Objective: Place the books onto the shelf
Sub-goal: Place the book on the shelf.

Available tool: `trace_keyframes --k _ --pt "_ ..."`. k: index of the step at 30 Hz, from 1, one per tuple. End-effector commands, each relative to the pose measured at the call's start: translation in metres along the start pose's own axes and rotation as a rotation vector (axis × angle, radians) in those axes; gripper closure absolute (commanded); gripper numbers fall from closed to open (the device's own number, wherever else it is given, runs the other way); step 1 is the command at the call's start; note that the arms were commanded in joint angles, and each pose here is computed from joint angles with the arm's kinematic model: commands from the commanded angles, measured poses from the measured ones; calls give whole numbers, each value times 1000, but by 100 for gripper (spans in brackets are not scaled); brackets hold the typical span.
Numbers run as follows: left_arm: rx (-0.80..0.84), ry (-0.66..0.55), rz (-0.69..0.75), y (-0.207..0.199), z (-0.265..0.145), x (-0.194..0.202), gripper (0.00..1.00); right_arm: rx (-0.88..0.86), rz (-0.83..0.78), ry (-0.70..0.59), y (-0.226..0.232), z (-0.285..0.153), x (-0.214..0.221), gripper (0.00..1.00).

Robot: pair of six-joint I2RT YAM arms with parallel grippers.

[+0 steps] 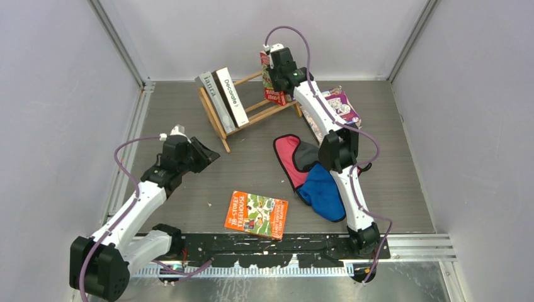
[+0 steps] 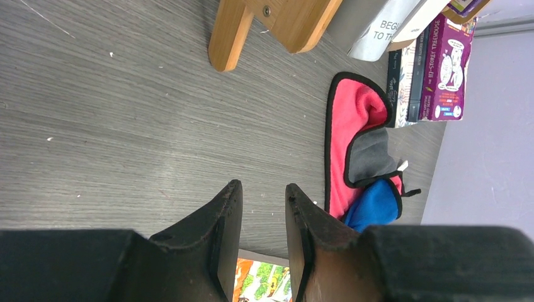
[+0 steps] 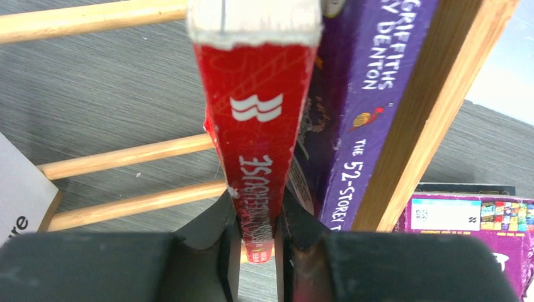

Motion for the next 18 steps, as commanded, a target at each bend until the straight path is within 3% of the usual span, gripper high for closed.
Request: trace_keyframes --k 1,18 --pt "70 -28 -5 -10 -5 -5 68 33 30 -123 -17 -41 -37 84" --pt "71 -23 -11 -9 -5 -4 68 31 34 -156 -27 -74 -54 89"
Point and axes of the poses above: each gripper's point midway between its finger pads, its own z axis out along the fingers, its own y axis along the line the jaws close on, x = y × z, the point moved 9 cm from there along -z, back along the fingers, and after that the axes turned 10 degrees about -z, right-handed, at the moved point
